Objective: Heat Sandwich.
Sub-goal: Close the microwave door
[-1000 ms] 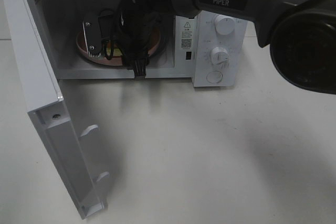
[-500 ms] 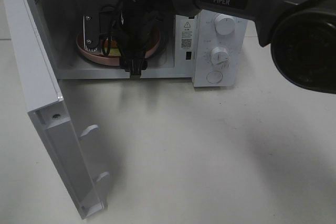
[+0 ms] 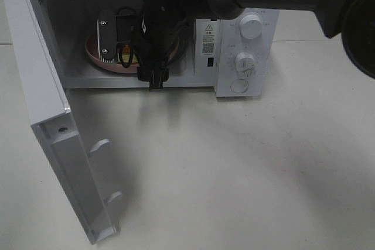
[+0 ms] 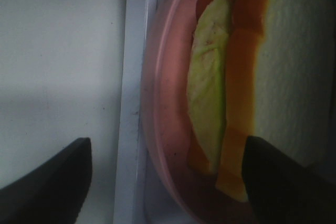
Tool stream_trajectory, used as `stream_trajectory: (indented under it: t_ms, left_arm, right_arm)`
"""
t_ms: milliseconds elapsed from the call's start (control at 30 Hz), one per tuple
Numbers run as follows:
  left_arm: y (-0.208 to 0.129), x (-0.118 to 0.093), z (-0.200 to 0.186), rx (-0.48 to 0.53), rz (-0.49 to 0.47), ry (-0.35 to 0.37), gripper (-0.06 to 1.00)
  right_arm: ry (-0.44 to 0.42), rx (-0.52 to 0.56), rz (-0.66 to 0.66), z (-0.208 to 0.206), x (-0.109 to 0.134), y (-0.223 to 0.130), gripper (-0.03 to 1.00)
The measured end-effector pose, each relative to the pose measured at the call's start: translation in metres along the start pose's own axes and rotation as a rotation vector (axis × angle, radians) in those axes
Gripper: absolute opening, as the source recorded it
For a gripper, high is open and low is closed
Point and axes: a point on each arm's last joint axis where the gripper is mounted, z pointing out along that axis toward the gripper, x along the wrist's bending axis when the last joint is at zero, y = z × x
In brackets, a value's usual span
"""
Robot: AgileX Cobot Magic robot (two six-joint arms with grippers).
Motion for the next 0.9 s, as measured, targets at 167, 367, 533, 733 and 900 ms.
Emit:
stream_trajectory:
  t_ms: [167,367,533,733,900]
  left_arm:
    - [0.000,0.000,0.000,0.000,0.000,0.000,0.99]
    - [0.000,0.000,0.000,0.000,0.000,0.000,0.99]
    - [0.000,0.000,0.000,0.000,0.000,0.000,0.99]
    - [0.000,0.000,0.000,0.000,0.000,0.000,0.99]
    - [0.000,0.000,0.000,0.000,0.000,0.000,0.99]
  right_arm:
    - [0.002,0.004,-0.014,-0.004,0.006,-0.004,0.76]
    - [-0.018,-0.002,0.001,-0.017,0.012,-0.010,0.76]
    - [-0.033,-0.007,0.014,-0.030,0.019,-0.017,0.76]
    - [-0.020,-0.007,0.060,-0.046,0.028,-0.025,0.76]
    - [-0.003,0.003,0.082,-0.063,0.040,-0.035,0.76]
